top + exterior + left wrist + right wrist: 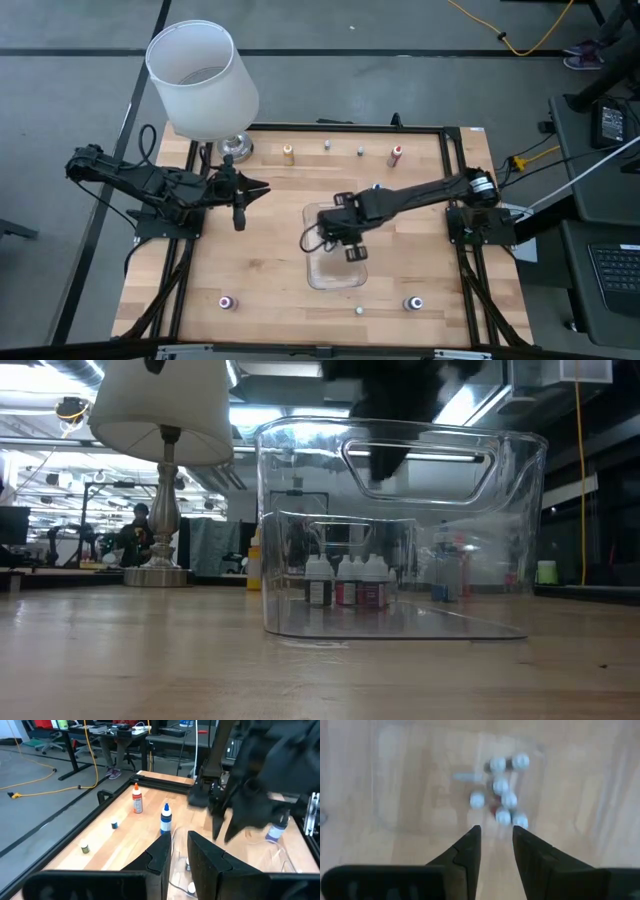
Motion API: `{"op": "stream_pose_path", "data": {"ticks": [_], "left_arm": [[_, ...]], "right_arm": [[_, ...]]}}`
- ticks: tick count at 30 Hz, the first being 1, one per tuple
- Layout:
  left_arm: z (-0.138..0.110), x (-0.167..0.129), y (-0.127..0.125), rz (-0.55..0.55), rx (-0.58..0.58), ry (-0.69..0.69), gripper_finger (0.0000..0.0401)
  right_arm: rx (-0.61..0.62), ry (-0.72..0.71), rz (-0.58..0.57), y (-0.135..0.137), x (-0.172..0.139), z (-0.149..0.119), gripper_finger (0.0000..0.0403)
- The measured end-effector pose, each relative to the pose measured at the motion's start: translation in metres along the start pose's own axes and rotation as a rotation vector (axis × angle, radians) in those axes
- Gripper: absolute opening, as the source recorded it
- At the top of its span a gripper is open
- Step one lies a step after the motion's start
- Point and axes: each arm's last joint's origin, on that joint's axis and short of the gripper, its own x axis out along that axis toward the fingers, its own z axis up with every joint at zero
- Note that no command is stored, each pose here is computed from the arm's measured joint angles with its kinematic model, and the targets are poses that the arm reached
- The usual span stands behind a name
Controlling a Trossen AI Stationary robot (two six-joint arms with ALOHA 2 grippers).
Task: Pick & Place food coloring
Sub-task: Put the small brown food coloring bottle into the transparent container
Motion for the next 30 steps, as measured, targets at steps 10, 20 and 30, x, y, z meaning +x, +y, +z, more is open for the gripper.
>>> {"op": "stream_pose_path", "data": {"ticks": [10, 20, 30], "left_arm": [[-0.001, 0.000, 0.000, -0.001, 0.013, 0.013, 0.0059], [-0.001, 0.000, 0.000, -0.018, 0.035, 0.016, 0.0059], [-0.001, 0.000, 0.000, -0.026, 0.060, 0.017, 0.0059]], "right_arm": [[-0.026, -0.094, -0.027, 0.047, -0.064, -0.063, 0.0115], [-0.442, -0.292, 0.037, 0.125, -0.099, -0.098, 0.0115], [-0.593, -0.346, 0.095, 0.142, -0.084, -0.082, 0.0118]]}}
